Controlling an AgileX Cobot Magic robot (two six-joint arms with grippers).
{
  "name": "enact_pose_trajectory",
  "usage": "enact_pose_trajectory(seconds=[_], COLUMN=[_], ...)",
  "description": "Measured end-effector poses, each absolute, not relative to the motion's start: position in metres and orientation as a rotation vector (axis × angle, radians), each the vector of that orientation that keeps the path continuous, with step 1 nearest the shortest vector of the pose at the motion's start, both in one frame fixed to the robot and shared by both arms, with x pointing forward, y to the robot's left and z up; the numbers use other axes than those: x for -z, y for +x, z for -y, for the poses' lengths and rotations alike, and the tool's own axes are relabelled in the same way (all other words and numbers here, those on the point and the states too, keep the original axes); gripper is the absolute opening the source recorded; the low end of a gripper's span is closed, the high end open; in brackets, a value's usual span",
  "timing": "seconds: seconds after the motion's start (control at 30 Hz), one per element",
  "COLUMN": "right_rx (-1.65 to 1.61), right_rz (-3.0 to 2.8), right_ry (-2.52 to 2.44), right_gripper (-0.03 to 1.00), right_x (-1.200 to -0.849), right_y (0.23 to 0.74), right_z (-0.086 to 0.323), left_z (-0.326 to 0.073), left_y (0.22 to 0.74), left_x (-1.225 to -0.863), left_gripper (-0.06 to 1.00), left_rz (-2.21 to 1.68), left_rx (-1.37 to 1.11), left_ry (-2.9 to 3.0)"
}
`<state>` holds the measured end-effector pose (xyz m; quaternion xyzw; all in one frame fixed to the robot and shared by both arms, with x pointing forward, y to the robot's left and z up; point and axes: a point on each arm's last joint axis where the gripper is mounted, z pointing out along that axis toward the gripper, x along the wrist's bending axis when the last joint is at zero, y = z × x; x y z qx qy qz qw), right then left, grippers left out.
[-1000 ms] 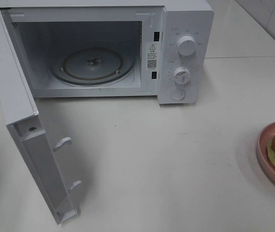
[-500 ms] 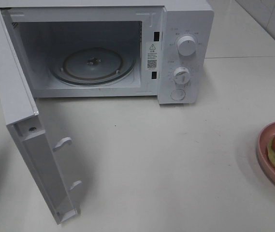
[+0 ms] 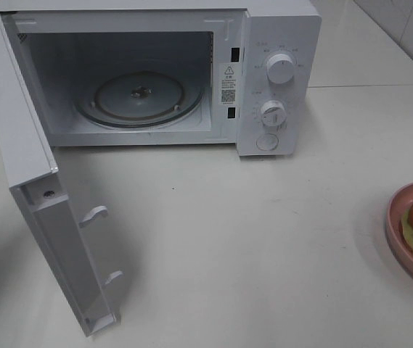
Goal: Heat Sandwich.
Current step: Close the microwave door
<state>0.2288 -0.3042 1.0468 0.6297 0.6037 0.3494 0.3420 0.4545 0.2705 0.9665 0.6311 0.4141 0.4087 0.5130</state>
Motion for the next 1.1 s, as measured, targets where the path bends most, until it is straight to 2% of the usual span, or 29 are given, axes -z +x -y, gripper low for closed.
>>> enact_pose_trajectory(seconds=[0.43, 1.1], right_rx=[-0.909, -0.909], right_rz=[-1.570, -1.570], right_ry=[1.637, 1.637], right_gripper=[0.77, 0.77], right_x=[-1.047, -1.047], right_y=[0.229, 0.229], right_z=[0.304, 0.304], left_z=[-0.247, -0.175], left_y=[0.463, 0.484], left_x=[-0.950, -0.948], left_gripper=[0.00, 0.00], left_rz=[-0.943, -0.931], left_rx=[-0.862, -0.799], left_ry=[1.576, 1.575])
